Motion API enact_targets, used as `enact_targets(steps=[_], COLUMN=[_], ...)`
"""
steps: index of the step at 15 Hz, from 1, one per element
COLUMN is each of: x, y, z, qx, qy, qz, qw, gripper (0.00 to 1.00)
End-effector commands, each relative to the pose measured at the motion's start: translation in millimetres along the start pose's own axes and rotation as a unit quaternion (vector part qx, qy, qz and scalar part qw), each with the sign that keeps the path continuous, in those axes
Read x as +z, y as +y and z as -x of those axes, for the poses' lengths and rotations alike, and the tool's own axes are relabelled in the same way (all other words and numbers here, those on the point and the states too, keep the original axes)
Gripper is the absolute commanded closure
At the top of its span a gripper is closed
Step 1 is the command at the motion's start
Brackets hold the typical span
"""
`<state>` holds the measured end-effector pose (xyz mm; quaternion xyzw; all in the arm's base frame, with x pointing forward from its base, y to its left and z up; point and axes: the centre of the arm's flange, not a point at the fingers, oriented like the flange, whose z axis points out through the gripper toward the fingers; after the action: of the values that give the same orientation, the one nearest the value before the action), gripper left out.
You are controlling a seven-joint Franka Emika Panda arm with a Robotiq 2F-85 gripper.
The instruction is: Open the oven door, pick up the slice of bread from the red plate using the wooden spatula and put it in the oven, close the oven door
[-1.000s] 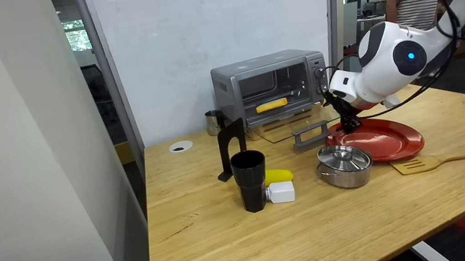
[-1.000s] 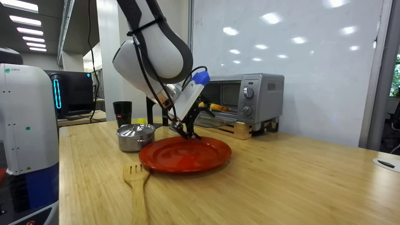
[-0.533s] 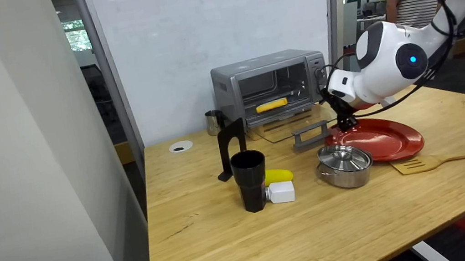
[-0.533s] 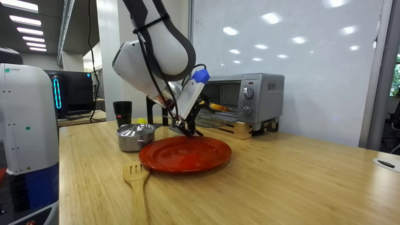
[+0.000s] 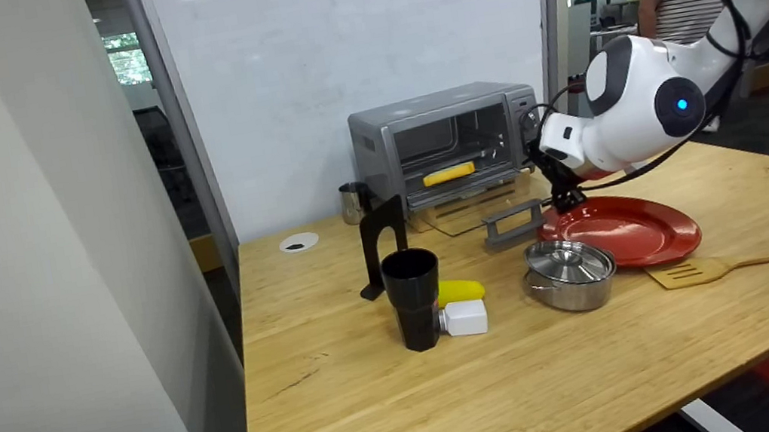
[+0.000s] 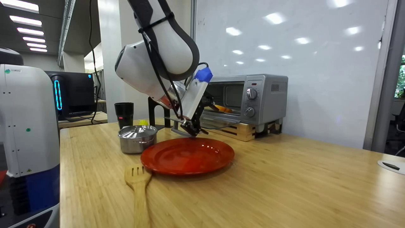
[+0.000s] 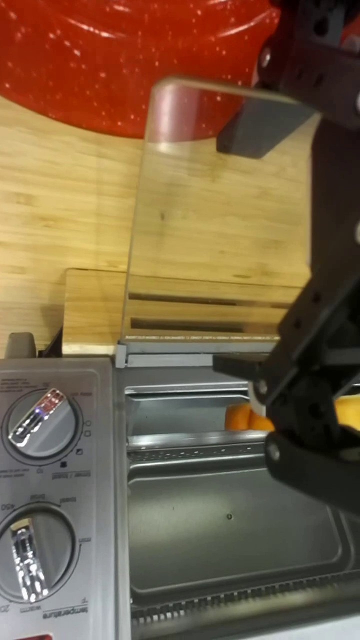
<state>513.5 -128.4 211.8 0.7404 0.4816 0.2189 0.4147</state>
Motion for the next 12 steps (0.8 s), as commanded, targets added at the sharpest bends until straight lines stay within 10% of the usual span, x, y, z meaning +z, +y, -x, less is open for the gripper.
enact_targets(steps=[1,12], x=[10,-3], y=[3,7], z=[4,-2], qx=[-0.005,-0.01], qy=[0.003,0.007], qz=[0.025,0.051], qw=[0.9997,0.9986], gripper=[0.0,0.0])
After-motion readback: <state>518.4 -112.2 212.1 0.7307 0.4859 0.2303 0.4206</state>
